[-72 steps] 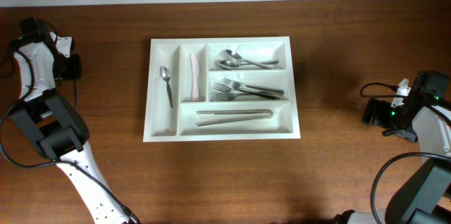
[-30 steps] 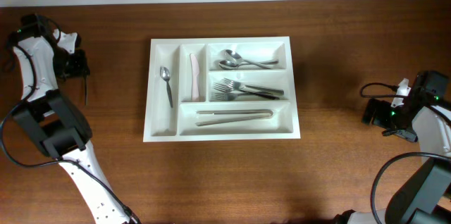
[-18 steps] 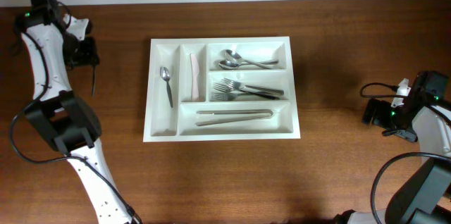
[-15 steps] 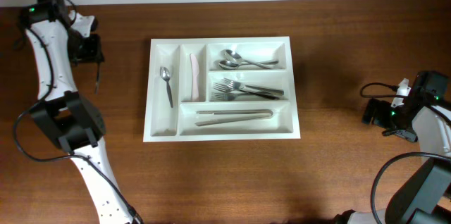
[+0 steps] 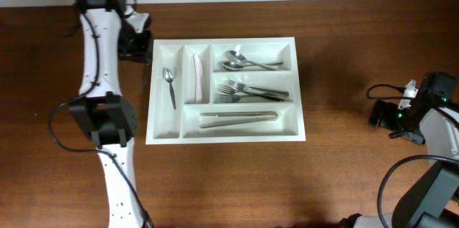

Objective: Pack container
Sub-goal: 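Lower the spoon into the left compartment beside the first spoon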

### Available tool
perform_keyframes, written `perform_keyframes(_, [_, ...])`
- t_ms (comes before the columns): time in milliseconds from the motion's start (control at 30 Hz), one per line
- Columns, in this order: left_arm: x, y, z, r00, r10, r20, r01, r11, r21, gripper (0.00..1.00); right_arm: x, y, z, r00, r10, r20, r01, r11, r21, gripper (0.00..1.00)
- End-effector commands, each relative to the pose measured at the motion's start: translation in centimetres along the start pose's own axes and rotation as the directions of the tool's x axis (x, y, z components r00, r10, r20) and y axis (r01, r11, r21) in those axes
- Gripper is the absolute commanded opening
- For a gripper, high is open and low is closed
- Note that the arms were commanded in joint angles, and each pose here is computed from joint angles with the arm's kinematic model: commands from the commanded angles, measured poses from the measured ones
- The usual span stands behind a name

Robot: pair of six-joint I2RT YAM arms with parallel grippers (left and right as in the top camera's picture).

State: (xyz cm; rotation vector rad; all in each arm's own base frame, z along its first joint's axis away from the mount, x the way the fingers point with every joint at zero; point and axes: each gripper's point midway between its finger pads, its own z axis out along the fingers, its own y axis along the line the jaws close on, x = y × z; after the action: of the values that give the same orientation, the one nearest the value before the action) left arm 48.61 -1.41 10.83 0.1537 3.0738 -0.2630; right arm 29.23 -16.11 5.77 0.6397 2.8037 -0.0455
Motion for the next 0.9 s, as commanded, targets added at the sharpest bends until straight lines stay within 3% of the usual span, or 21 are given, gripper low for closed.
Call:
perform_keyframes(0, [-0.3,-3.5,0.3,0.999,-0.032,-0.002,0.032,0.999,0.021,0.15,-0.1,-0.2,-0.4,1.000,0.013,0.014,-0.013,1.000,0.010,0.99])
perform_keyframes(333, [-0.3,-8.1,1.1,0.999,-0.033,-0.010,0.033,0.999,0.021,0.15,-0.1,-0.2,-0.4,1.000,0.013,0.014,-0.013,1.000,0.010,0.99])
perform_keyframes(867, [-1.7,-4.5,1.1,0.997,-0.067,0.048,0.070,0.995,-0.065,0.16,-0.1,-0.2,-0.4,1.000,0.013,0.014,-0.013,1.000,0.010,0.99])
